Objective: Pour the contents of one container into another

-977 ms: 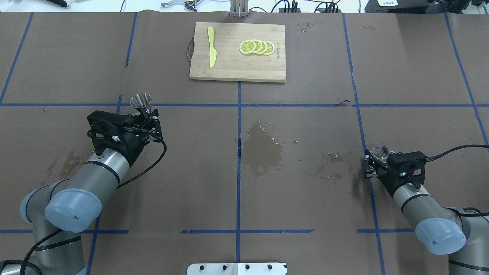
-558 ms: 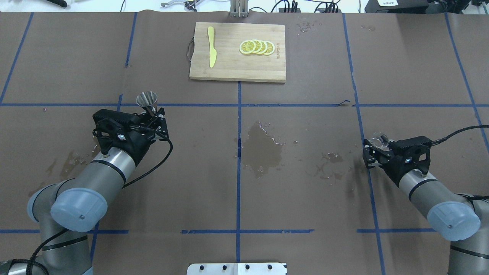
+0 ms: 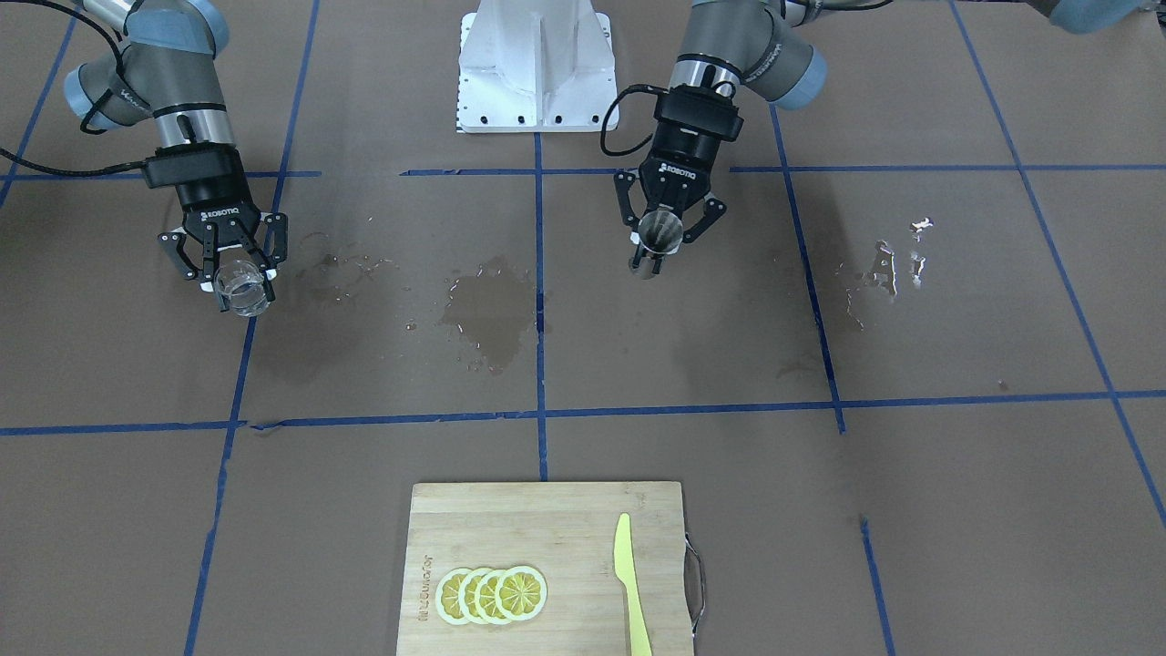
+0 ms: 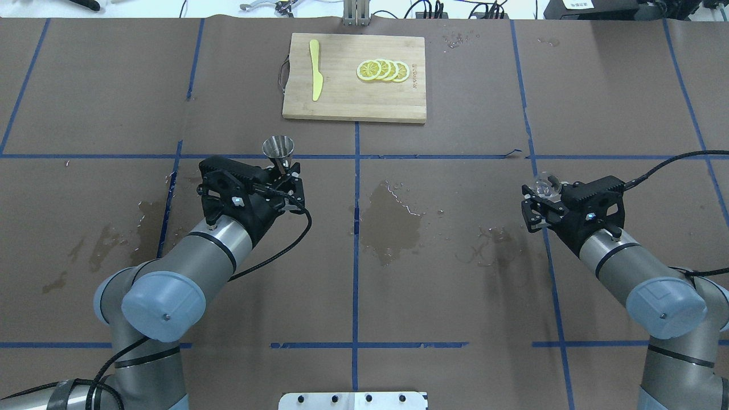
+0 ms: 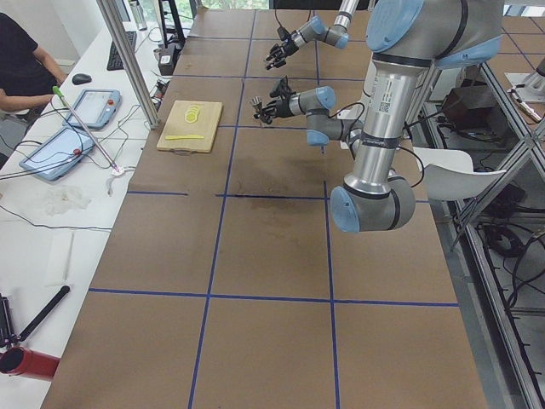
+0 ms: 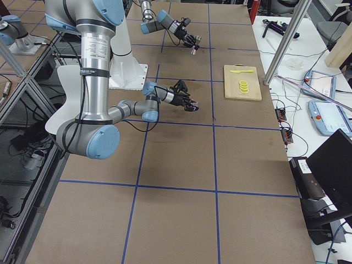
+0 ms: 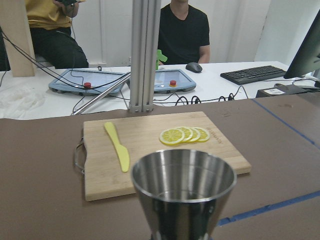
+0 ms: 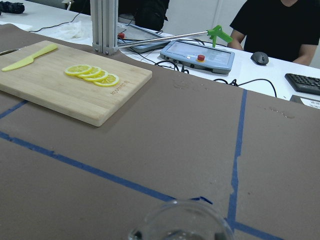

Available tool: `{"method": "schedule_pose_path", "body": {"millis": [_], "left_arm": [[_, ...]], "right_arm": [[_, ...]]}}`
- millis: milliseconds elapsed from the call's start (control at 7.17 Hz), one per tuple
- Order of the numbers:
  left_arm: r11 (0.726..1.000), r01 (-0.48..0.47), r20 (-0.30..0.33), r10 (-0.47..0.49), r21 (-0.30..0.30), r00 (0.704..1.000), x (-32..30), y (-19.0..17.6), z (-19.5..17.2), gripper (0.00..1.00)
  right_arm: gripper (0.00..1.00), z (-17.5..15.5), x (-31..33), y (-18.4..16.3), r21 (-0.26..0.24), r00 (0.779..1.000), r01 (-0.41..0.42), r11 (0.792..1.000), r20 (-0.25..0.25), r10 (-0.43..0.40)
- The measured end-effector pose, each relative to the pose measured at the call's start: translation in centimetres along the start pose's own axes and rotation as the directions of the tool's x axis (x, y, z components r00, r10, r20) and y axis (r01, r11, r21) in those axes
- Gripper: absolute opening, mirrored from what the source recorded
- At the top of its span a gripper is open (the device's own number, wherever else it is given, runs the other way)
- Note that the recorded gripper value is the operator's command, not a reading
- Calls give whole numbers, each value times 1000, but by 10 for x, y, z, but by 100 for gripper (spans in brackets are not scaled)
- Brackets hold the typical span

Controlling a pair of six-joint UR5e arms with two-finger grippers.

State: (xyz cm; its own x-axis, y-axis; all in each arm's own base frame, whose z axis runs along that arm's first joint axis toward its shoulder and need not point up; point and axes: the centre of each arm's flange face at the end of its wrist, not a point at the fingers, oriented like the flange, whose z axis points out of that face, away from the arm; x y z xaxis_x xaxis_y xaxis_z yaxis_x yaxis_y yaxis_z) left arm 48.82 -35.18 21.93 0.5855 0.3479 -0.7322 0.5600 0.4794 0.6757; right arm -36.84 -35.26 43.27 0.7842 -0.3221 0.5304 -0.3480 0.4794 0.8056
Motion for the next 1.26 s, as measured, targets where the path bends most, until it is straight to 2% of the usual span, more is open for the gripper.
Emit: {"method": "schedule_pose_path", "body": {"millis": [140, 419, 698, 1116, 1256], "left_arm": [[1000, -2, -17, 2, -11, 1000, 13, 3, 0, 0], [996, -54, -47, 51, -72, 998, 21, 25, 9, 0], [983, -153, -102, 144, -96, 984, 36, 28, 12, 0], [965, -230, -149, 212, -122, 966, 47, 39, 24, 0], [964, -236, -189, 210, -126, 959, 48, 41, 25, 0]], "right_arm": [[0, 0, -12, -16, 11, 1000, 17, 1000, 21, -17], [0, -4, -31, -40, 20, 996, 63, 998, 64, -65], [0, -8, -63, -75, 13, 978, 196, 981, 70, -196], [0, -33, -128, -149, -98, 955, 282, 954, 120, -270], [0, -35, -142, -162, -118, 950, 302, 946, 121, -288]]}}
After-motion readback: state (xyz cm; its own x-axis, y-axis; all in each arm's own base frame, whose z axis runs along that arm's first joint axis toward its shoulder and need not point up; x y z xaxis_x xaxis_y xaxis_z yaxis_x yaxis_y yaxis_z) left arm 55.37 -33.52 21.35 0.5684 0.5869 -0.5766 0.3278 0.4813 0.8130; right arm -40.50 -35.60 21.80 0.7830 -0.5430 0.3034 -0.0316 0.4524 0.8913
